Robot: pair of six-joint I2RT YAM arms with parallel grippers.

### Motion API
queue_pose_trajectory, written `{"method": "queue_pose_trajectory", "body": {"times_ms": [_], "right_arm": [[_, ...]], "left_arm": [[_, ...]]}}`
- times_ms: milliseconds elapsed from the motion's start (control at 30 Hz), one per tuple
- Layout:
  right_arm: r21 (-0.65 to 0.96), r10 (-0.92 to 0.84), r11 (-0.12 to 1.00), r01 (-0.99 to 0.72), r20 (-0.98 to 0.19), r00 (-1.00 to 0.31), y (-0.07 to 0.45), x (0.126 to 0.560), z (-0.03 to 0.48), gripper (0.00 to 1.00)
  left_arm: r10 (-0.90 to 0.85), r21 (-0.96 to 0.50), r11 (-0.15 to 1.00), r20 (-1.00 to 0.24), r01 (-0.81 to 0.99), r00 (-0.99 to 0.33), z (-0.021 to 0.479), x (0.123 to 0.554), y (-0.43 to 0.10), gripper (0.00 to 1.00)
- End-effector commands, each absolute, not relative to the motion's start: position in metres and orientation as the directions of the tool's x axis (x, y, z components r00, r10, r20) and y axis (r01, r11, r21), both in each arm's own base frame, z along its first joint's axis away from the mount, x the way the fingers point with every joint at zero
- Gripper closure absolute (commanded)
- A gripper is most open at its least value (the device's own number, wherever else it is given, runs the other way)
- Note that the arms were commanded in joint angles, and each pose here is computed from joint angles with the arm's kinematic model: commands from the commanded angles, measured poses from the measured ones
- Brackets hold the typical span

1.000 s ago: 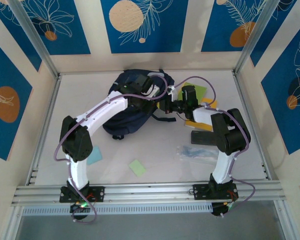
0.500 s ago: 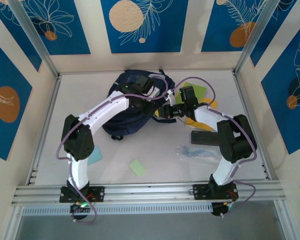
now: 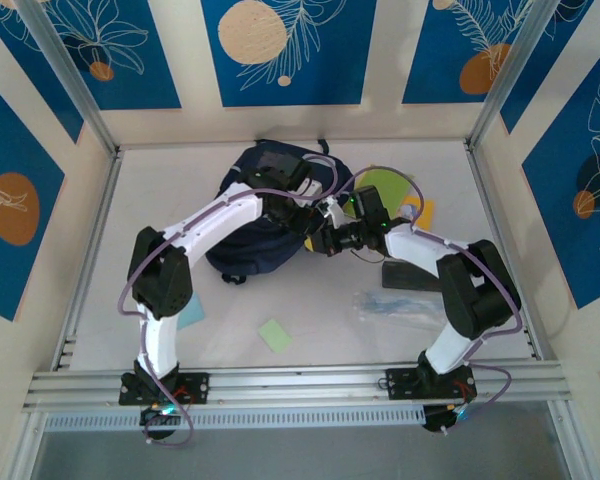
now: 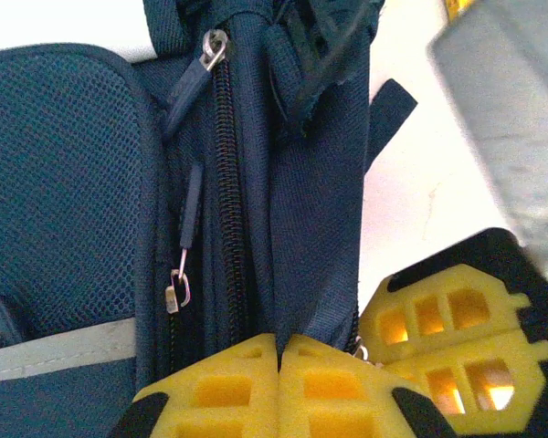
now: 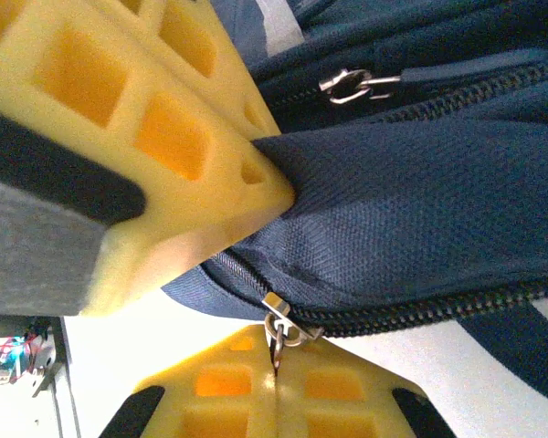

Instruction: Pack the student bag

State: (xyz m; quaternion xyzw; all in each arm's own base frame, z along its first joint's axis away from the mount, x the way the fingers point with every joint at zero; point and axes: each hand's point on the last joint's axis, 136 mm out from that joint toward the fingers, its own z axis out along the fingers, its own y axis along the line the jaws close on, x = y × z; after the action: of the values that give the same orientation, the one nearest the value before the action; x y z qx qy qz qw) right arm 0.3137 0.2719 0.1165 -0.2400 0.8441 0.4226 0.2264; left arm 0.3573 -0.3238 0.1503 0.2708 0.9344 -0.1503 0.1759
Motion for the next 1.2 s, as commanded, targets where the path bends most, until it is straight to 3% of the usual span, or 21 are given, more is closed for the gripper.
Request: {"method": "queue_pose_trajectory", "body": {"times_ms": [0,200,467,867,1167], "right_arm": [[0.670,-0.217,0.446,-0.593,-0.563,-0.798,0.283,0.275,0.133,1.00],[0.580,-0.170,0.530,-0.619,-0.642,-0.748,0.282,0.270,0.130,1.00],[0.378,-0.267,0.584,-0.718,-0.746,-0.610,0.295,0.253,0.123,1.00],[0.385,-0.368,0.525,-0.759,-0.702,-0.610,0.336,0.224,0.117,1.00],[0.355,-0.343,0.630,-0.691,-0.671,-0.657,0.324,0.240,0.112,0.98]], "left_arm": [[0.315,-0.280,0.793,-0.570,0.541,-0.758,0.182,0.395,-0.355,1.00],[0.209,-0.356,0.802,-0.584,0.479,-0.784,0.183,0.404,-0.363,1.00],[0.031,-0.507,0.770,-0.576,0.387,-0.817,0.193,0.427,-0.377,1.00],[-0.089,-0.551,0.768,-0.595,0.326,-0.799,0.205,0.460,-0.368,1.00],[-0.102,-0.574,0.750,-0.591,0.329,-0.800,0.212,0.460,-0.363,1.00]]}}
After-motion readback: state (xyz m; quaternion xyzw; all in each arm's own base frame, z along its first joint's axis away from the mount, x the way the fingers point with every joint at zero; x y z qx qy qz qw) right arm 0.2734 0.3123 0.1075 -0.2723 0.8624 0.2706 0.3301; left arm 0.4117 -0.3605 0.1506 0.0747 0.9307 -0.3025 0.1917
